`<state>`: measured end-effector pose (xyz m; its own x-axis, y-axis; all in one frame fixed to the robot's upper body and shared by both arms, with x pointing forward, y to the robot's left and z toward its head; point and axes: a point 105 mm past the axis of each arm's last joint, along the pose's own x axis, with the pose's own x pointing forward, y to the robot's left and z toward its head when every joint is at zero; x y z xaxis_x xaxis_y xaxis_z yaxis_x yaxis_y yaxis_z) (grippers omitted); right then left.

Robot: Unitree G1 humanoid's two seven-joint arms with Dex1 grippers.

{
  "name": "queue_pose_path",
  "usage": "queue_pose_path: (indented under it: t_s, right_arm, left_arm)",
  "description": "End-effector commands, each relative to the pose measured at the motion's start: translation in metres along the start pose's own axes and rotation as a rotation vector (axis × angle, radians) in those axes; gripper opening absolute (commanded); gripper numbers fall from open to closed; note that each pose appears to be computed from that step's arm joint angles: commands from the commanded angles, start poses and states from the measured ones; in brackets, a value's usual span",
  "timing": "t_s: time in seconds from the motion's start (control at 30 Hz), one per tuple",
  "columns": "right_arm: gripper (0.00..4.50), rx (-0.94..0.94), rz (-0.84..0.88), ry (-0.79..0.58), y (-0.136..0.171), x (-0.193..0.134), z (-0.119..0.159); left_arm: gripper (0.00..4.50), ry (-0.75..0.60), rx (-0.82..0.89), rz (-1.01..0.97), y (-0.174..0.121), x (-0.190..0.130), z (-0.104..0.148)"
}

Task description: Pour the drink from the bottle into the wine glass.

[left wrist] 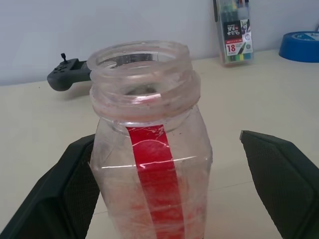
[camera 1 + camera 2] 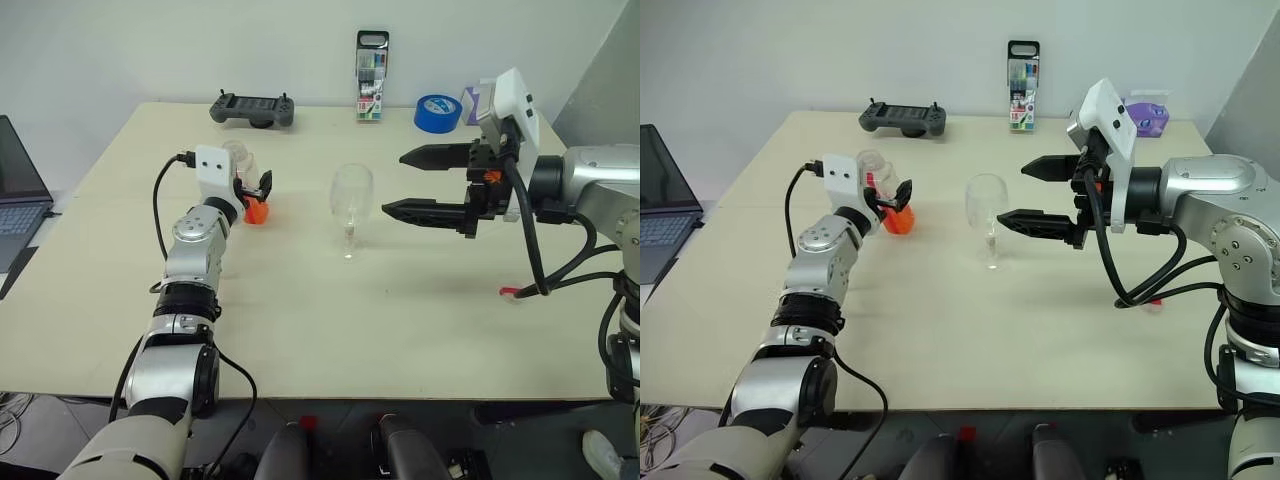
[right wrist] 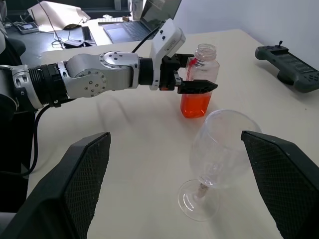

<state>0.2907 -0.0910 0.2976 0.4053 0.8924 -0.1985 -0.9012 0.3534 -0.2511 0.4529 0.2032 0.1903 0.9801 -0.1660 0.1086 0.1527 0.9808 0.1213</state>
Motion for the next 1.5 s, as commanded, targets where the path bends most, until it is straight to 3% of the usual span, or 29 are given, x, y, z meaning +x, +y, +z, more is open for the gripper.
queue_pose_path:
  t_s: [0.03,0.27,0.47,0.53,0.7,0.93,1.17,1.5]
  right_arm:
    - [4.5,-0.049,-0.028,-0.028,-0.002,-0.005,0.011]
    - [4.5,-0.066,-0.117,-0.075,-0.011,-0.009,0.016]
    - [4.5,-0.039,-0.4,-0.108,-0.011,-0.04,-0.019]
    - [4.5,-0.012,-0.555,-0.129,-0.011,-0.047,-0.038]
    - [4.5,-0.038,-0.634,-0.168,0.026,-0.033,-0.065]
    - [4.5,0.07,-0.699,-0.219,0.039,-0.009,-0.089]
    - [4.5,0.128,-0.631,-0.296,0.047,0.009,-0.084]
    - [4.5,0.122,-0.603,-0.31,0.045,0.02,-0.081]
  left_arm:
    - [3.9,-0.08,0.033,0.001,0.002,0.004,0.023]
    - [1.83,-0.13,0.072,0.001,0.008,0.003,0.034]
    - [1.79,-0.331,0.131,-0.136,-0.027,0.013,0.103]
    - [1.79,-0.38,0.228,-0.2,-0.046,0.013,0.118]
    - [1.79,-0.415,0.471,-0.297,-0.068,0.005,0.112]
    - [1.79,-0.557,0.793,-0.347,-0.078,-0.008,0.122]
    - [1.79,-0.637,1.042,-0.424,-0.089,-0.012,0.126]
    - [1.79,-0.675,1.211,-0.493,-0.1,-0.016,0.112]
